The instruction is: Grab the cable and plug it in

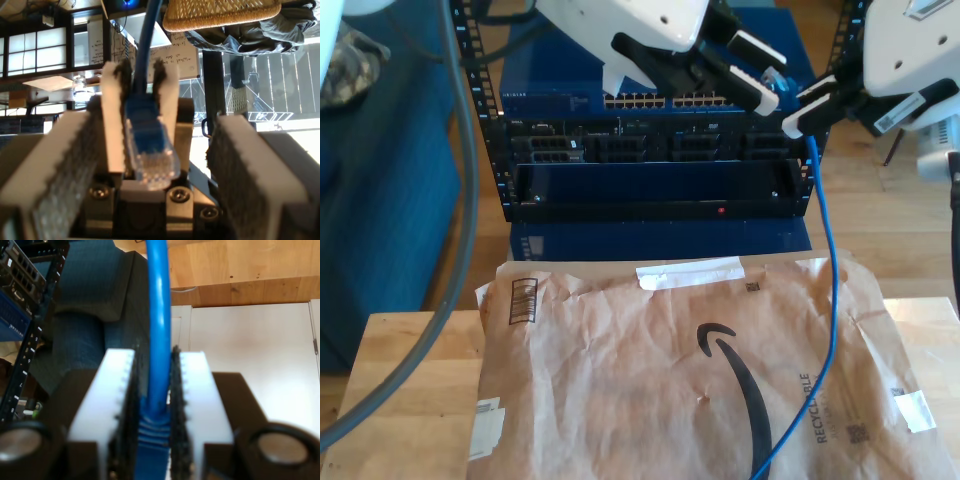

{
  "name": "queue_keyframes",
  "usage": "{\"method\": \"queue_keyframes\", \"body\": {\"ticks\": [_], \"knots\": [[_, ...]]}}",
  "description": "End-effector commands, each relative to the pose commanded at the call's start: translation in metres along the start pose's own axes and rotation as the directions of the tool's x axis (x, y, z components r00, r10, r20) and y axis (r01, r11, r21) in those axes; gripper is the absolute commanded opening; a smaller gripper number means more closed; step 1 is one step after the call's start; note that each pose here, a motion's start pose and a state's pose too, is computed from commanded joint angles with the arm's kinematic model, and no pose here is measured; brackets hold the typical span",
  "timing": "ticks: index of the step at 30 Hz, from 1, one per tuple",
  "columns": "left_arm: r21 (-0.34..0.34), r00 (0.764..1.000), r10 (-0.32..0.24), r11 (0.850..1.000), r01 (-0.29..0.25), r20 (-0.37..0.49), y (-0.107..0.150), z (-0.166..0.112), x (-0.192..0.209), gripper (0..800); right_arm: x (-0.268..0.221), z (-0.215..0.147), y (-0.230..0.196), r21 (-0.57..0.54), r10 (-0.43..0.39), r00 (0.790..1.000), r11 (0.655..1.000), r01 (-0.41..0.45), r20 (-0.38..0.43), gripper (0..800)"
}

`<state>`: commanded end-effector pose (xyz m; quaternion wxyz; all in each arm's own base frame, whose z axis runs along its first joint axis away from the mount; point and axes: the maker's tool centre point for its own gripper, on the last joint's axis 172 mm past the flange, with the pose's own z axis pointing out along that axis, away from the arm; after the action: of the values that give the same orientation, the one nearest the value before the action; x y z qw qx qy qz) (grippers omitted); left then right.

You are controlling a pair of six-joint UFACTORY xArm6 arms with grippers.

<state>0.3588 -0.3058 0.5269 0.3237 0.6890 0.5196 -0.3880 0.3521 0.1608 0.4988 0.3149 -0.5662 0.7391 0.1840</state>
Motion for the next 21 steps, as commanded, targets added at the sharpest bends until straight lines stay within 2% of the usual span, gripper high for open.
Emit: {"method": "queue_keyframes", "body": {"ticks": [21], "knots": [[-0.001, 1.000, 0.006, 1.000, -0.006, 0.000, -0.0026, -0.0002, -0.0008, 269, 0.0003, 0.0027, -0.0045, -0.006, 0.008, 1.000, 1.000, -0.008, -0.001, 28]]}}
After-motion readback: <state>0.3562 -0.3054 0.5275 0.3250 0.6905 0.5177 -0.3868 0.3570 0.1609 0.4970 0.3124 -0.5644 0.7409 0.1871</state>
